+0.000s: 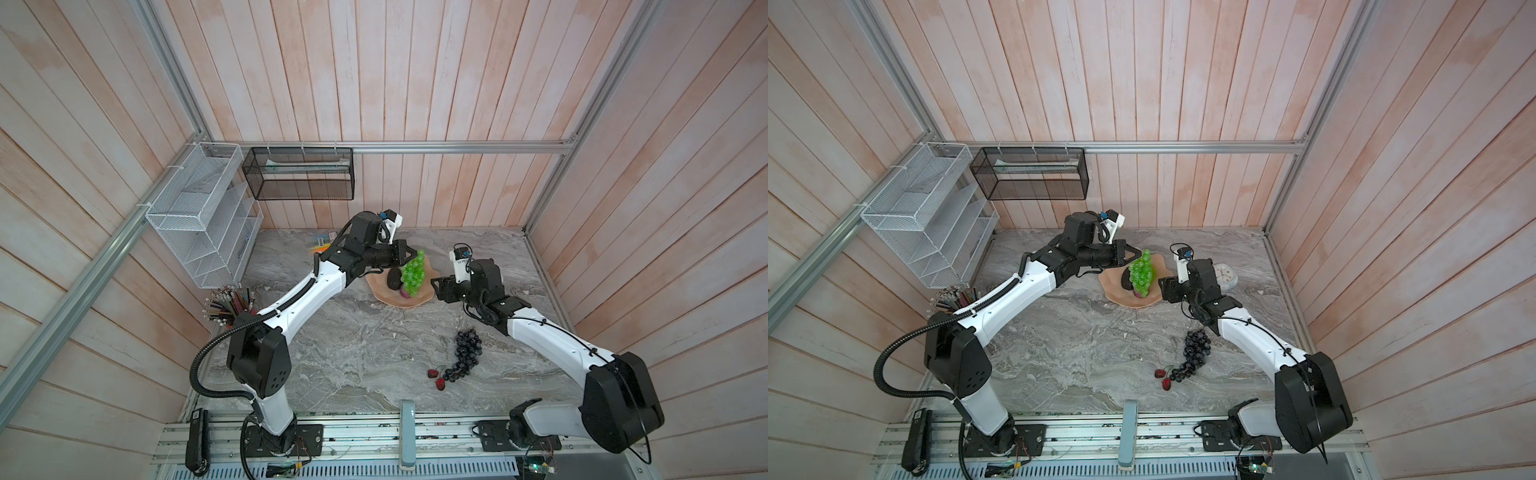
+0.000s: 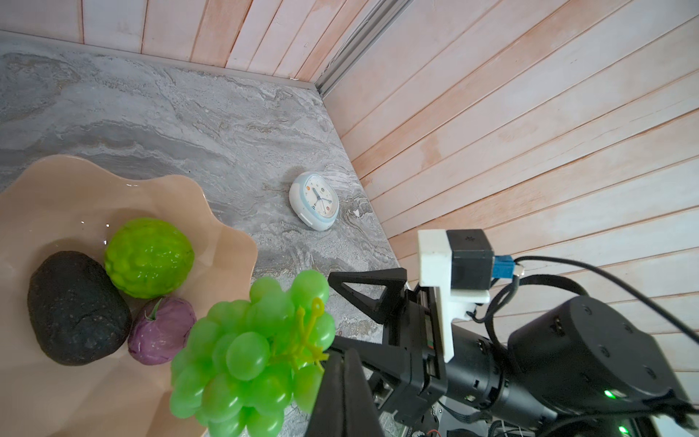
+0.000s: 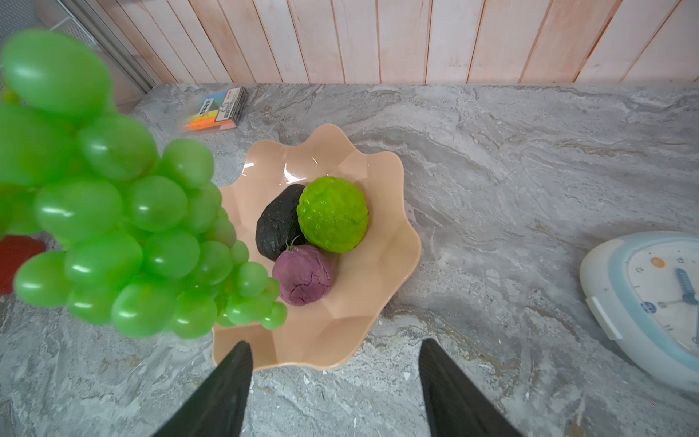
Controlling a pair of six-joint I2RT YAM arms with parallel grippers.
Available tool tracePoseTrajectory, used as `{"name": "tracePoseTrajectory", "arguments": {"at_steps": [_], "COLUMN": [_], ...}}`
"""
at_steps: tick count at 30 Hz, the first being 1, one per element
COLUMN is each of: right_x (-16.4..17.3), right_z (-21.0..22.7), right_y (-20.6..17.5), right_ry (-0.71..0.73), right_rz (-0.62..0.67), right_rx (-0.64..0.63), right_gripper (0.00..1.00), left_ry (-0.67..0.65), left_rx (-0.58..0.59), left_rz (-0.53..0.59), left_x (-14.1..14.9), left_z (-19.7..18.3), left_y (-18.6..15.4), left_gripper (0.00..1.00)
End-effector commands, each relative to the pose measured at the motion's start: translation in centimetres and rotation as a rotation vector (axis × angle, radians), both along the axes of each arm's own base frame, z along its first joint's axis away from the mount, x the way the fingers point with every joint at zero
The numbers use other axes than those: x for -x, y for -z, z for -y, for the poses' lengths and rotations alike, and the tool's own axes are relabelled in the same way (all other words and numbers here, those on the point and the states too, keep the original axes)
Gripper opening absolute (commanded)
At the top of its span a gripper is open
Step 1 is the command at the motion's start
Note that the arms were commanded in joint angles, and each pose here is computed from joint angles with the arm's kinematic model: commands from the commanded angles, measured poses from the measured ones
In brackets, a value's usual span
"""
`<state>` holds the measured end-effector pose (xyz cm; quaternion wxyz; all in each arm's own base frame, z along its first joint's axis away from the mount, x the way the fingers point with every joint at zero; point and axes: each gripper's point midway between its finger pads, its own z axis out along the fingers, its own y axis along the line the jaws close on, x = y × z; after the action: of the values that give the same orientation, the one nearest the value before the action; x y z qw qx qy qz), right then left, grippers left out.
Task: Arrange fruit in a fruit bowl
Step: Place the fruits in the fruit bowl.
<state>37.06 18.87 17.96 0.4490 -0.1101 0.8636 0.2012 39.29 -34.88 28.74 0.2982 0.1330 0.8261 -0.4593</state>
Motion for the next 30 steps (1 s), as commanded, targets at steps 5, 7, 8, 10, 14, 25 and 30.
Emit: {"name": "tracePoseTrajectory", "arguments": {"at_steps": [5,7,8,10,14,25,30], "right_x": [0.4,0.4,0.3,0.2,0.0,-1.3,-1.9], "right_z": [0.2,0.2,0.2,0.1,-0.3,-3.0,-4.5], "right_y": [0.4,0.5,0.4,0.3,0.3,0.8,1.5], "right_ry": [0.000,-0.002,-0.003,-0.003,-0.015,-0.083,-0.108], "right_rz": [-0.008,-0.009,-0.007,-0.004,-0.006,-0.017,-0.024], "right_rx": [-0.003,0.000,0.000,-0.001,-0.014,-0.023,-0.015], "right_gripper": [0.70,0.70,0.70,0.70,0.70,0.70,0.70], "left_ry": [0.005,-0.010,-0.015,-0.030,-0.063,-0.128,-0.145], "left_rx": [0.029,0.034,0.038,0.040,0.044,0.016,-0.002], "left_rz": [0.020,0.012,0.011,0.006,-0.011,-0.048,-0.054], "left_x": [-0.1,-0.1,0.0,0.1,-0.1,-0.7,-1.6], "left_z": [0.1,-0.4,-0.6,-1.1,-2.5,-6.1,-7.2], "left_y": [0.4,0.7,0.8,1.1,2.0,4.8,5.9], "left_gripper": [0.00,0.00,0.00,0.00,0.00,0.00,0.00]}}
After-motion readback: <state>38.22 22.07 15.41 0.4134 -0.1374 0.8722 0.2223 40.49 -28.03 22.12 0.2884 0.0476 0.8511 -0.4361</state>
